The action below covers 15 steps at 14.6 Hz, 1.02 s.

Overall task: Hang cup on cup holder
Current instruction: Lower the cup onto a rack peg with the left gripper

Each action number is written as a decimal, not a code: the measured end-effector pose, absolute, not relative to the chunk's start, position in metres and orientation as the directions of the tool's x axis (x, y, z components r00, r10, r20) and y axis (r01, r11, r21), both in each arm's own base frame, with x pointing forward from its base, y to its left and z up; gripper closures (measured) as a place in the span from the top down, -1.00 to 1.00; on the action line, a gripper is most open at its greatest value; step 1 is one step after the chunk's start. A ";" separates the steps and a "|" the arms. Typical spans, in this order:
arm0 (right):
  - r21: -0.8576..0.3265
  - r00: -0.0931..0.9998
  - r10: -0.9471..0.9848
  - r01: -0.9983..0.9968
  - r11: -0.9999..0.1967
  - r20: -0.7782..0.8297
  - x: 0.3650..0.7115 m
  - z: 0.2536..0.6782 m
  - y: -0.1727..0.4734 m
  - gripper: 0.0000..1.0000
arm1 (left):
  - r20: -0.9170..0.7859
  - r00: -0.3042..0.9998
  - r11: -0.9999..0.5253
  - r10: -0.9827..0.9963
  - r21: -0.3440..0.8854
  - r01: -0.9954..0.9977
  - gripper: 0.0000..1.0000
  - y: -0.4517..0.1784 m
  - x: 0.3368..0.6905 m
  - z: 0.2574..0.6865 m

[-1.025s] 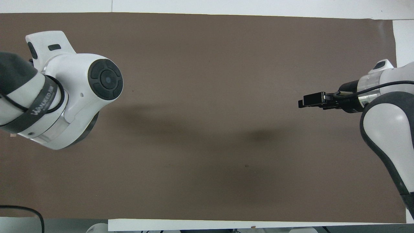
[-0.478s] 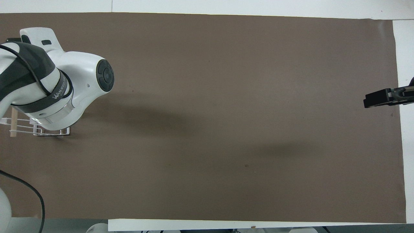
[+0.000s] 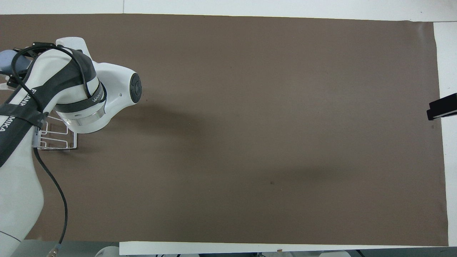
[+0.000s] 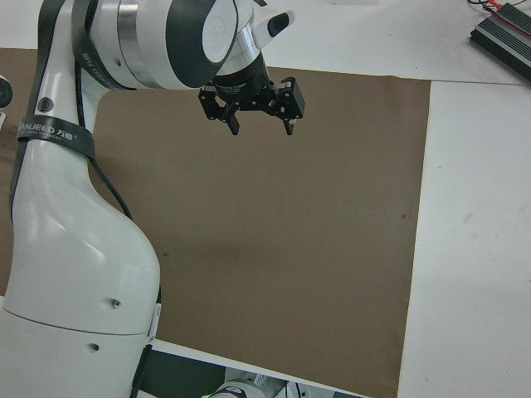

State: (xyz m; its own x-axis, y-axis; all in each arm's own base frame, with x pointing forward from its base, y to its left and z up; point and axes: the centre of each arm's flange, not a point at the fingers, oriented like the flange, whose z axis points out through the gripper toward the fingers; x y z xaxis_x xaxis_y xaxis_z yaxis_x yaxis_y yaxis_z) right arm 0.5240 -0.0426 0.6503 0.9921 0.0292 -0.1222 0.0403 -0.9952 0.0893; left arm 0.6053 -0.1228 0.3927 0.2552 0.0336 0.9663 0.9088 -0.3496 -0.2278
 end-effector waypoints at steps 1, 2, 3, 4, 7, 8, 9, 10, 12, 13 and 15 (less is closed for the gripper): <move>0.087 0.992 0.031 0.042 -0.995 -0.126 0.526 0.648 -0.042 0.99 | 0.967 0.251 -0.350 0.036 -0.223 0.910 0.40 -0.123 0.608 0.388; 0.085 0.991 0.035 0.046 -0.995 -0.129 0.527 0.646 -0.039 0.99 | 0.969 0.245 -0.350 0.039 -0.217 0.911 0.40 -0.123 0.609 0.385; 0.084 0.991 0.039 0.051 -0.995 -0.132 0.528 0.646 -0.037 0.99 | 0.971 0.237 -0.348 0.043 -0.208 0.914 0.40 -0.122 0.610 0.382; 0.084 0.990 0.040 0.052 -0.995 -0.135 0.527 0.645 -0.036 0.99 | 0.971 0.234 -0.344 0.046 -0.205 0.916 0.40 -0.120 0.611 0.379; 0.065 0.986 0.048 0.059 -0.996 -0.159 0.524 0.643 -0.036 0.99 | 0.972 0.227 -0.347 0.054 -0.195 0.917 0.40 -0.119 0.612 0.373; 0.052 0.985 0.055 0.064 -0.997 -0.161 0.524 0.642 -0.035 0.99 | 0.973 0.224 -0.352 0.059 -0.190 0.917 0.40 -0.120 0.613 0.372; 0.042 0.985 0.057 0.065 -0.997 -0.161 0.524 0.642 -0.034 0.99 | 0.972 0.226 -0.359 0.065 -0.188 0.914 0.40 -0.120 0.614 0.371; 0.039 0.985 0.057 0.064 -0.997 -0.162 0.524 0.642 -0.034 0.99 | 0.971 0.229 -0.368 0.073 -0.187 0.911 0.40 -0.118 0.615 0.369; 0.038 0.986 0.050 0.057 -0.998 -0.162 0.524 0.642 -0.038 0.99 | 0.965 0.245 -0.387 0.090 -0.193 0.902 0.75 -0.112 0.619 0.367; 0.038 0.986 0.046 0.053 -0.998 -0.162 0.524 0.642 -0.040 0.99 | 0.959 0.267 -0.404 0.095 -0.208 0.891 0.96 -0.109 0.622 0.365; 0.038 0.986 0.038 0.045 -0.998 -0.162 0.523 0.642 -0.045 0.99 | 0.948 0.301 -0.431 0.101 -0.231 0.872 1.00 -0.105 0.626 0.365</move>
